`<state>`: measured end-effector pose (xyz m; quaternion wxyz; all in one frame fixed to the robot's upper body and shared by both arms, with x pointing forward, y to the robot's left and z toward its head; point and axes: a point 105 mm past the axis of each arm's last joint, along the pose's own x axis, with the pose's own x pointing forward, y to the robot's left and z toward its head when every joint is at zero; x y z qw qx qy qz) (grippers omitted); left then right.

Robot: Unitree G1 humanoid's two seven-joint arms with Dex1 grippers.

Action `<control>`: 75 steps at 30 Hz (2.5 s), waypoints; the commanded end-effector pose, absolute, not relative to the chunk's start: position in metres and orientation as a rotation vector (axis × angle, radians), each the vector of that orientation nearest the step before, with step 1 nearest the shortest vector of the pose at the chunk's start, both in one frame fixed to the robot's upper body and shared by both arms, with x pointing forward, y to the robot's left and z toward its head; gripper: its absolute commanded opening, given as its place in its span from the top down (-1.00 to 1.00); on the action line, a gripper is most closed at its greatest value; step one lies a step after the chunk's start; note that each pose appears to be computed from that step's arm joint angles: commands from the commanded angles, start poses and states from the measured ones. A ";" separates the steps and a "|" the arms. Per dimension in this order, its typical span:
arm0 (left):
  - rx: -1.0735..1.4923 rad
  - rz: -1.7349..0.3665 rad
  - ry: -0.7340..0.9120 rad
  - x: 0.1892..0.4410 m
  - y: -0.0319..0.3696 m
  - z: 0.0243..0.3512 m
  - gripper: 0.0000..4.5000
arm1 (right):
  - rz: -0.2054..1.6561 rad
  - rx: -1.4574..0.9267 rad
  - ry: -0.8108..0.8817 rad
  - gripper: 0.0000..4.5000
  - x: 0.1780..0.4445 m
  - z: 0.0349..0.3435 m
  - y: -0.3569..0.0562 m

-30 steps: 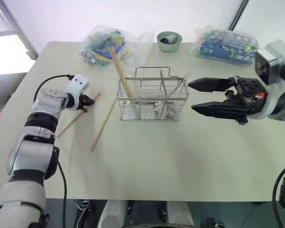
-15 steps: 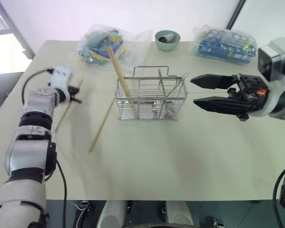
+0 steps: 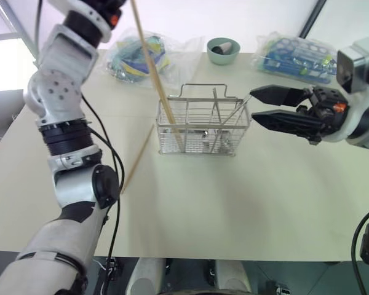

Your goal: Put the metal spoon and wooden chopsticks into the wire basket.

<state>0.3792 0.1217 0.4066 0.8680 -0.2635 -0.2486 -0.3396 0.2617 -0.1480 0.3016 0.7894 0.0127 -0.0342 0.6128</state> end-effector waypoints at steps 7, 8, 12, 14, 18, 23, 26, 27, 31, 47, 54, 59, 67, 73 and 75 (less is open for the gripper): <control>-0.343 -0.820 -0.519 0.366 0.062 0.377 0.98 | 1.282 0.027 -0.149 -0.60 0.253 0.318 -0.155; -0.325 -0.825 -0.510 0.367 0.059 0.370 0.98 | 1.280 0.028 -0.149 -0.60 0.253 0.318 -0.155; -0.305 -0.836 -0.515 0.366 0.054 0.354 0.51 | 1.266 0.038 -0.154 -0.60 0.253 0.320 -0.159; -0.349 -0.829 -0.524 0.365 0.055 0.354 0.09 | 1.261 0.046 -0.156 -0.60 0.253 0.321 -0.160; -0.353 -0.826 -0.568 0.354 0.059 0.367 -0.67 | 1.253 0.057 -0.155 -0.60 0.258 0.320 -0.160; -0.322 -0.709 -0.554 0.350 0.089 0.390 -0.89 | 1.244 0.064 -0.148 -0.60 0.262 0.317 -0.160; -0.197 -0.499 -0.392 0.371 0.117 0.378 -0.89 | 1.241 0.065 -0.145 -0.60 0.263 0.314 -0.160; -0.138 -0.410 -0.291 0.382 0.128 0.364 -0.89 | 1.241 0.066 -0.143 -0.60 0.263 0.313 -0.160; 0.086 -0.218 0.034 0.400 0.157 0.300 -0.89 | 1.249 0.063 -0.133 -0.60 0.264 0.307 -0.159; 0.172 -0.219 0.527 0.404 0.142 0.157 -0.89 | 1.248 0.041 -0.118 -0.60 0.267 0.299 -0.157; 0.173 -0.270 0.609 0.402 0.135 0.132 -0.89 | 1.238 0.042 -0.118 -0.60 0.264 0.298 -0.158; 0.186 -0.279 0.627 0.402 0.138 0.121 -0.31 | 1.238 0.038 -0.113 -0.60 0.260 0.295 -0.158; 0.183 -0.246 0.607 0.406 0.149 0.125 0.99 | 1.229 0.037 -0.120 -0.60 0.261 0.297 -0.160; 0.175 -0.084 0.406 0.426 0.177 0.162 0.99 | 1.230 0.029 -0.117 -0.60 0.262 0.299 -0.162; 0.173 -0.017 0.242 0.435 0.191 0.196 0.99 | 1.227 0.026 -0.111 -0.60 0.263 0.298 -0.162</control>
